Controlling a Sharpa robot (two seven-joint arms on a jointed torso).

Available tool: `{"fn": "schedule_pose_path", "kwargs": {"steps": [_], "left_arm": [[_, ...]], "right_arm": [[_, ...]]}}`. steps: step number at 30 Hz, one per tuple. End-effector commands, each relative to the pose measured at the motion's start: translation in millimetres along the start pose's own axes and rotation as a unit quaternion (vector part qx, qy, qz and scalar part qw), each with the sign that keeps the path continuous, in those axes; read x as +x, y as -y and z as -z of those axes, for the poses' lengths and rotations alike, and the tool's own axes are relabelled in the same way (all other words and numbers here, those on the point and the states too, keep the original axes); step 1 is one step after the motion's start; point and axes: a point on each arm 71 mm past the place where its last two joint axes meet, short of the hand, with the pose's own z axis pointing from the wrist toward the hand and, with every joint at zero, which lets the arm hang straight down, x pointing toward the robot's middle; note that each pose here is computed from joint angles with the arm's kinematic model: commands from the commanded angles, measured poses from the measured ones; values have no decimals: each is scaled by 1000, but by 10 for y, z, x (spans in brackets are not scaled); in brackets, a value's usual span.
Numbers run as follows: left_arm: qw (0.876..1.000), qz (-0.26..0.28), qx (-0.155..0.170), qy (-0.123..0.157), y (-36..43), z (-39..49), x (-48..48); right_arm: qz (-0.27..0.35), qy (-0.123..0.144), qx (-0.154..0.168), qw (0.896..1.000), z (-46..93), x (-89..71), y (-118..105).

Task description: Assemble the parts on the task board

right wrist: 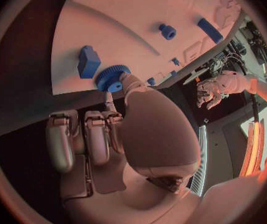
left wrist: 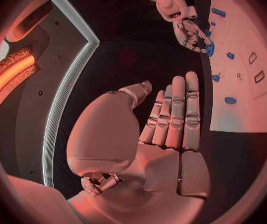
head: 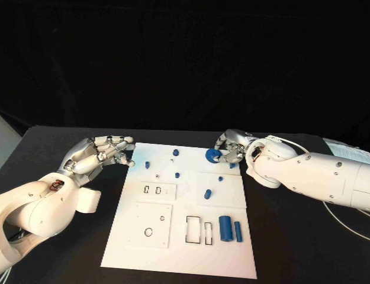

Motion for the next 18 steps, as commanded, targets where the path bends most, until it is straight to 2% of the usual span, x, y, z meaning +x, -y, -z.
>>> {"fn": "schedule_pose_path", "kwargs": {"steps": [1, 6, 9, 18], "left_arm": [[1000, 2, 3, -11, 8, -2, 26], [1000, 2, 3, -11, 9, 1, 25], [1000, 2, 2, -11, 10, 2, 25], [1000, 1, 2, -11, 8, 2, 20]], "right_arm": [[-1, -25, -3, 1000, 5, 62, -2], [-3, -24, -3, 1000, 4, 63, -4], [-5, -11, -7, 1000, 7, 51, -31], [-17, 56, -39, 998, 83, -13, -255]]}}
